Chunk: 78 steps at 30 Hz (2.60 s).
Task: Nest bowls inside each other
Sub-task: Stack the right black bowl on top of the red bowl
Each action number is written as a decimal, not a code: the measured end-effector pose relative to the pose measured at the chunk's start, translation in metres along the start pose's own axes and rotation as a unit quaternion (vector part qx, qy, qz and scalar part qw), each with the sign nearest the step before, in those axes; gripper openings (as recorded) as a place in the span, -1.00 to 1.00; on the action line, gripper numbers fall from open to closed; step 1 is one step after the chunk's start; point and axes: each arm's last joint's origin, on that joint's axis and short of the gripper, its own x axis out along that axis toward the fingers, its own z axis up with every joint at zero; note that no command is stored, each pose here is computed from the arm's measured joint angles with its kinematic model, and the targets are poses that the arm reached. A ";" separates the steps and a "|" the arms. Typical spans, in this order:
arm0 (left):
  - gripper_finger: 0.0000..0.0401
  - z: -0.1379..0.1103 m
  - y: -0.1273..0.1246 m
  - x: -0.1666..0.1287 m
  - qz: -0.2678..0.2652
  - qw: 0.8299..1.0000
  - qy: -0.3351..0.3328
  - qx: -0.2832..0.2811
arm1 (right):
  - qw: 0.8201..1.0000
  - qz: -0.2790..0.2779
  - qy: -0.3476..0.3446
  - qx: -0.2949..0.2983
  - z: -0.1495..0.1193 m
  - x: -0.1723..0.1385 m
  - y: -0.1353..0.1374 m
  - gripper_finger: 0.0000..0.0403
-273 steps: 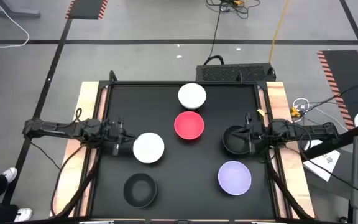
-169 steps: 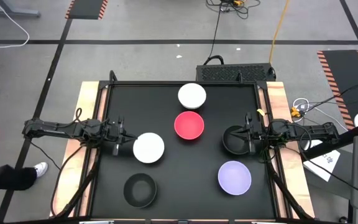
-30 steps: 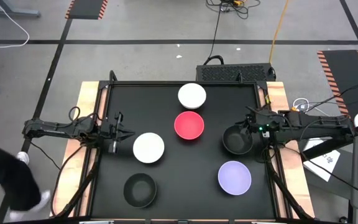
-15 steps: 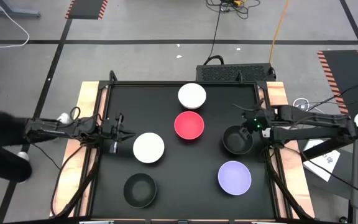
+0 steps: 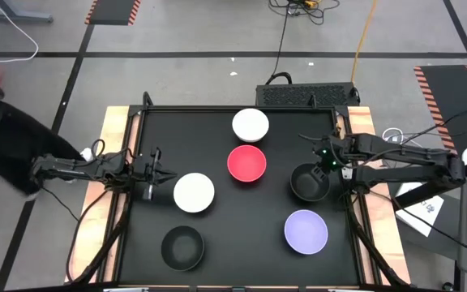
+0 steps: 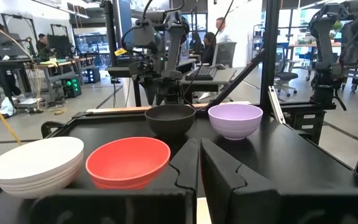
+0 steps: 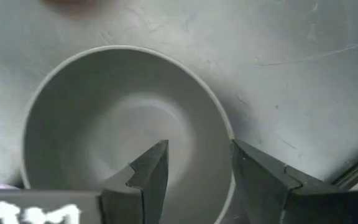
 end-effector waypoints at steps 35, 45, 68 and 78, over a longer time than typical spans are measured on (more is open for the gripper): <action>-0.89 0.000 0.000 0.000 0.000 1.000 0.001 0.000 | 0.999 -0.021 0.031 -0.040 0.017 0.017 -0.005 -0.20; -0.89 0.000 0.000 0.000 0.000 1.000 0.001 0.001 | 0.998 -0.017 0.055 -0.038 0.013 0.017 -0.006 -0.20; -0.89 -0.001 0.000 0.000 -0.001 1.000 0.003 0.001 | 0.994 -0.031 0.094 -0.039 0.015 0.025 -0.006 -0.20; -0.89 0.000 0.000 0.000 -0.001 1.000 0.003 0.001 | 0.994 -0.031 0.096 -0.050 0.016 0.027 -0.005 -0.22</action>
